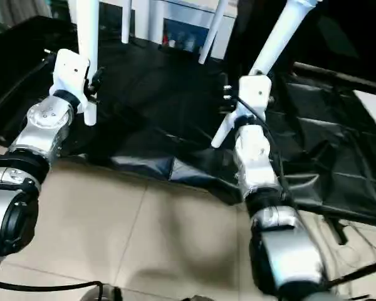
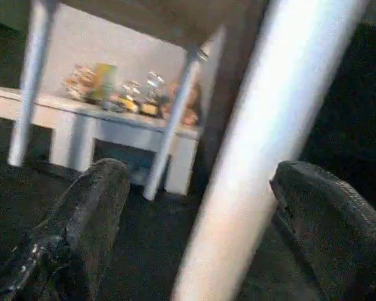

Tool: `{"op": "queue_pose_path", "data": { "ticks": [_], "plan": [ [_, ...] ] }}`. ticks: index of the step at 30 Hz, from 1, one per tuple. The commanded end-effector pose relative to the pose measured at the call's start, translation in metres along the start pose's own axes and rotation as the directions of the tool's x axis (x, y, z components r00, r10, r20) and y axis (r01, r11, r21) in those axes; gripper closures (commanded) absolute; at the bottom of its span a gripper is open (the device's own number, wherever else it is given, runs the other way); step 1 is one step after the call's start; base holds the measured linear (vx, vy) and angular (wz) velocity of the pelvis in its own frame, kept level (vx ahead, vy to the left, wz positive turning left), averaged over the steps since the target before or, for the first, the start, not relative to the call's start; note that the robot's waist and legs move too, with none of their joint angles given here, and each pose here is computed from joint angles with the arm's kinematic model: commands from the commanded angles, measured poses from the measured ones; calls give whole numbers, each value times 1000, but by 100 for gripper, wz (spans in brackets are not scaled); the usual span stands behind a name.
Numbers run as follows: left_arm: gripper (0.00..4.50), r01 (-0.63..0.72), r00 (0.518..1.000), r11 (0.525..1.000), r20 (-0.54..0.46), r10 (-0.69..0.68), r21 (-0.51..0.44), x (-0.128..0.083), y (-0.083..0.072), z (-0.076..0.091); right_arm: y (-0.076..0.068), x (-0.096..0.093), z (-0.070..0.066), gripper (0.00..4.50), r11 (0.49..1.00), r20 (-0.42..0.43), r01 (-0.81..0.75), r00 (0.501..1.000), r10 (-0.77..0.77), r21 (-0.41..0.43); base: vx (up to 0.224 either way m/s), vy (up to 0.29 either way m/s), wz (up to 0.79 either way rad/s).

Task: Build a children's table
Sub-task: Flip table

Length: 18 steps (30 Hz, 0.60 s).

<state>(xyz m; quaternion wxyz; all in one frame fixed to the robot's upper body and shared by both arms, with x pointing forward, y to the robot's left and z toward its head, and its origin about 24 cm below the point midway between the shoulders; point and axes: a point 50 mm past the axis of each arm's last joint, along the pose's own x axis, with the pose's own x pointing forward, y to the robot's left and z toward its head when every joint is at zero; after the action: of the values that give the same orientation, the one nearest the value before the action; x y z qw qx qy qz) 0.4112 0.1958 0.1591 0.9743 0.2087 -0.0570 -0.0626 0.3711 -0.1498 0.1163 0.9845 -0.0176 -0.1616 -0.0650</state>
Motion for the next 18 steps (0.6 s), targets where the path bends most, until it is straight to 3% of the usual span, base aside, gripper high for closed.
{"op": "queue_pose_path", "data": {
  "ticks": [1,7,9,13,17,18],
  "plan": [
    [291,180,975,973,-157,-157,147,-8,-24,-29,-15,3,5,42,996,19,88,996,-88,-13,0,0,0],
    [290,189,974,969,-156,-164,161,-8,-24,-29,-20,12,2,42,997,-40,73,997,-73,1,0,0,0],
    [290,195,973,967,-158,-169,164,-8,-25,-30,-17,22,-3,42,998,-112,-44,993,48,42,0,0,0],
    [290,197,972,967,-158,-172,159,-9,-26,-31,-20,31,-7,42,995,-211,-101,973,98,-7,0,0,0],
    [290,197,972,968,-160,-172,155,-11,-25,-33,-29,38,-5,42,998,-254,-58,966,53,-11,0,0,0],
    [290,196,972,969,-162,-171,153,-11,-24,-34,-32,40,-3,59,999,-254,-43,966,39,-10,0,0,0]
  ]
}}
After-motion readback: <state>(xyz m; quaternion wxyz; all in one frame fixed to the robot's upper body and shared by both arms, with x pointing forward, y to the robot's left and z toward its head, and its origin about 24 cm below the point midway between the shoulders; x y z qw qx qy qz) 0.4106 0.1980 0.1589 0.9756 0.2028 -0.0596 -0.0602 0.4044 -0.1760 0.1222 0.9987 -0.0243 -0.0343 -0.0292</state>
